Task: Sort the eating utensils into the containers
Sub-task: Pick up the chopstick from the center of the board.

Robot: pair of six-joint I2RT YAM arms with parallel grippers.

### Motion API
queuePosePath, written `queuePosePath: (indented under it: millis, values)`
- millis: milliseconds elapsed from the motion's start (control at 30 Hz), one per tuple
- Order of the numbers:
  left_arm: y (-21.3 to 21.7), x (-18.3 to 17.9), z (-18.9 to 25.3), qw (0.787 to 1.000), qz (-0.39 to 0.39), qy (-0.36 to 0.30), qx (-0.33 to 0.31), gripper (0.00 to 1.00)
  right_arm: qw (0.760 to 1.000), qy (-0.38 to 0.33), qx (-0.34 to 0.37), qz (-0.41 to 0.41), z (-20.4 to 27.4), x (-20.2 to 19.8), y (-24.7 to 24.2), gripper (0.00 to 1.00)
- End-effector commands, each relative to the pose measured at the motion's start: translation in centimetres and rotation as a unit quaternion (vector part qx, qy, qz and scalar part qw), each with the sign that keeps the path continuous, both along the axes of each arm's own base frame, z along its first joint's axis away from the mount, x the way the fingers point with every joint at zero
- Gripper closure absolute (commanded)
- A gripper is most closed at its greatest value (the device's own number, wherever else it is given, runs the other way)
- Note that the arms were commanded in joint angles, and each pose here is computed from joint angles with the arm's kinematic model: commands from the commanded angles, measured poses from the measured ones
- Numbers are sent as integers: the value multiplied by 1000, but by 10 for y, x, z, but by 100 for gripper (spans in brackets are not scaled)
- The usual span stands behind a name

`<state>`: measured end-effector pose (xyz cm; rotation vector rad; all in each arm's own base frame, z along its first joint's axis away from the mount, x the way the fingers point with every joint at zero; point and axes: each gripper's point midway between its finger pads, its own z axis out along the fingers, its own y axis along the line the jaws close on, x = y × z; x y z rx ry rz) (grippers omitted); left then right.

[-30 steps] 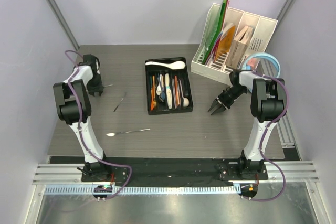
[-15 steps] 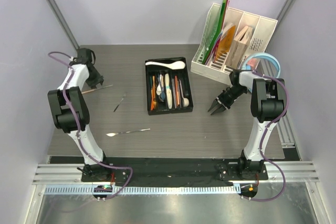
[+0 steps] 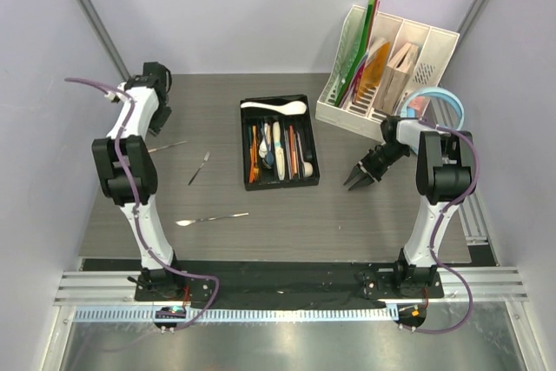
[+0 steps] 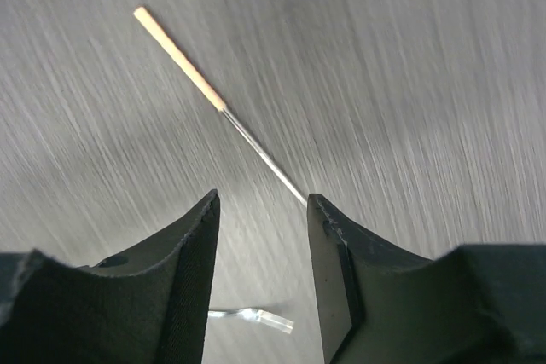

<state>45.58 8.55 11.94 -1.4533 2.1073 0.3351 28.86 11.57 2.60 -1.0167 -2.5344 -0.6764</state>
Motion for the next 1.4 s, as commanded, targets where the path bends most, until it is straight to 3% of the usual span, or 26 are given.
queuePosePath:
  millis: [0,133,300,600,800,1367]
  values:
    - [17,-29,-5,992,121,16,25,53,998,63,23,0,-20,-27,8,71]
    - [13,-36,-29,987,160,10,-15,53,998,63,22,1,-20,-30,6,71]
    - [24,-43,-25,986,162,28,11,53,998,65,23,1,-20,-33,5,71]
    - [50,-48,-41,981,194,17,1,54,998,64,23,3,-19,-33,5,71]
    - [58,-38,-43,983,185,0,1,54,997,69,21,3,-20,-35,4,71]
    - [62,-32,-73,984,174,34,-14,56,997,75,14,3,-20,-36,3,71]
